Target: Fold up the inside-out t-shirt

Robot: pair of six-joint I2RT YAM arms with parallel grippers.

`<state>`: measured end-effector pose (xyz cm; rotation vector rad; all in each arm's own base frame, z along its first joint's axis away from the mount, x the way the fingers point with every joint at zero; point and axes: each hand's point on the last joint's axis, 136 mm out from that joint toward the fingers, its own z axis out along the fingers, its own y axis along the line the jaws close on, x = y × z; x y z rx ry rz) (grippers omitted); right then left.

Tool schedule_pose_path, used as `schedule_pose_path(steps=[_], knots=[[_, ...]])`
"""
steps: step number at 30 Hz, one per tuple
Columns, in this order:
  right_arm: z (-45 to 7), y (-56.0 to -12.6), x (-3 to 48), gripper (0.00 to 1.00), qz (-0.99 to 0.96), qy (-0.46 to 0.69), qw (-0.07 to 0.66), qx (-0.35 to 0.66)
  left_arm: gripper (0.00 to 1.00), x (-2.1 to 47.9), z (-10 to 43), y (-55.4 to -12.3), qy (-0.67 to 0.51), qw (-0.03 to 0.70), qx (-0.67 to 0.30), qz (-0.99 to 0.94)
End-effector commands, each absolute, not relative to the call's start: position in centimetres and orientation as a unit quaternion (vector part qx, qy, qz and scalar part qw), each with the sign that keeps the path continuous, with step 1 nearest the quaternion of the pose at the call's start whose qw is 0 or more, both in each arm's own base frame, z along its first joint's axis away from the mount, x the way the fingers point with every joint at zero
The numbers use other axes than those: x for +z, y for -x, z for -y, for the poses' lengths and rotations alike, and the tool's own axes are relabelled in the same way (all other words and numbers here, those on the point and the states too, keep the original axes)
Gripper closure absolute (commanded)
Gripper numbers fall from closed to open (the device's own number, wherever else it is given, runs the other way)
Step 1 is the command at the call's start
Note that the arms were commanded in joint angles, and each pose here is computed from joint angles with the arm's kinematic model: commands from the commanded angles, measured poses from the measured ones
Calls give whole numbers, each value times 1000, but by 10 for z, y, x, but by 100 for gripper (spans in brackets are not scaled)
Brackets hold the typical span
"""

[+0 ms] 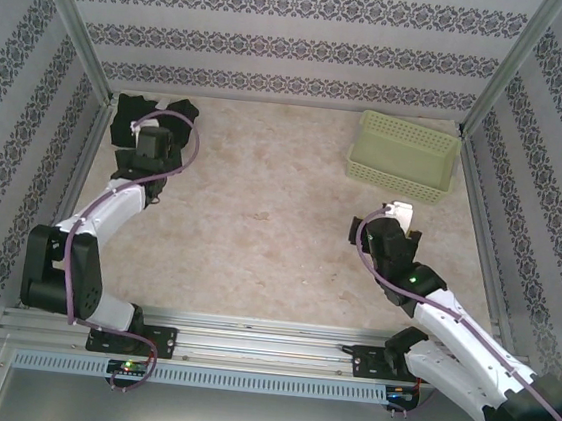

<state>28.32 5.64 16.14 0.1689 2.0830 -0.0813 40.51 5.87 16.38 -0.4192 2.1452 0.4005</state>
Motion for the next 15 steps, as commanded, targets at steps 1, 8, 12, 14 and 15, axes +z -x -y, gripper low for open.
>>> schedule_pose_path(steps=[1, 8, 12, 14, 15], knots=[[-42, -304, 182, 2, -824, -51, 557, -96, 0, 184, -77, -389, 234, 490, 195, -817], [-6, -339, 146, 2, -837, -43, 523, -157, 0, 136, -85, -367, 200, 503, 239, -806], [4, -349, 123, 2, -838, -51, 526, -131, 0, 115, -70, -378, 162, 532, 201, -807], [5, -352, 122, 2, -831, -50, 542, -115, 0, 116, -58, -384, 139, 546, 165, -810], [5, -353, 124, 2, -830, -47, 544, -109, 0, 115, -57, -385, 140, 561, 152, -802]])
